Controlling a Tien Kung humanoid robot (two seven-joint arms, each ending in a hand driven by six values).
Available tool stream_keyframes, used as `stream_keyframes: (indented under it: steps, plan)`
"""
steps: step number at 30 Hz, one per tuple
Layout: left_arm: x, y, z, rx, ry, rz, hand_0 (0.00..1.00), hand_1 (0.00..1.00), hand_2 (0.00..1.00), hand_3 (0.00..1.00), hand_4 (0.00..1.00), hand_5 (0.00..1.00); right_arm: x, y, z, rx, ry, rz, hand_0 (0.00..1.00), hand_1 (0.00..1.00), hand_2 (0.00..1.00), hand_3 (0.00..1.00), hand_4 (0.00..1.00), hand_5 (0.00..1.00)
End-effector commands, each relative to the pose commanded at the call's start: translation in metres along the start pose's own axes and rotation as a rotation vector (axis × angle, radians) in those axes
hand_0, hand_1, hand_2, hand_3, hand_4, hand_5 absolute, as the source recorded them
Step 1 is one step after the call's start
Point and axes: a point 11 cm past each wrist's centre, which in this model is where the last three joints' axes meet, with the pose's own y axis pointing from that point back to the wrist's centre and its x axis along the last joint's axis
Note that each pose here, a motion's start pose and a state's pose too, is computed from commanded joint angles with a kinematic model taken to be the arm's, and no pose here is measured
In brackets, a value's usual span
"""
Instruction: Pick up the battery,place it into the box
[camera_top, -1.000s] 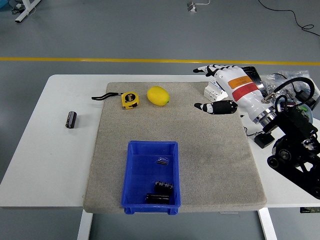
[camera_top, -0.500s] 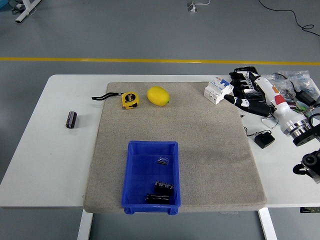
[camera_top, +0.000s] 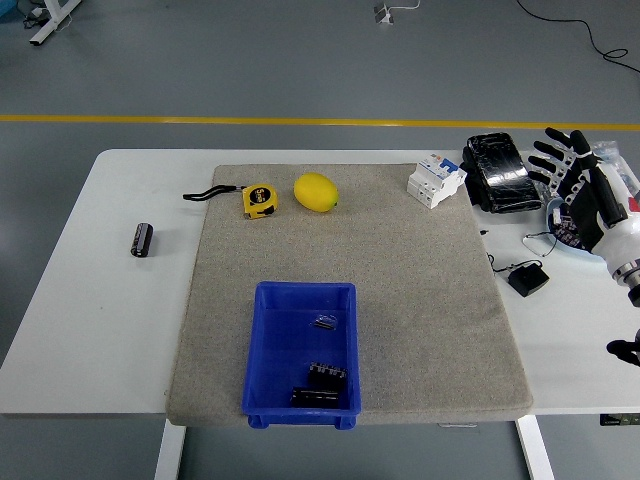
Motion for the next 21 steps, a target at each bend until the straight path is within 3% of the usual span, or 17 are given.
stream_keyframes:
  steps: [21]
  plan:
    - [0.004,0.0,0.007,-0.021,-0.032,0.012,0.687,0.674,0.717,0.623,0.641,0.653,0.012,0.036,0.02,0.011,-0.074,0.088,0.834,0.826,0.842,0.862,0.998,0.928]
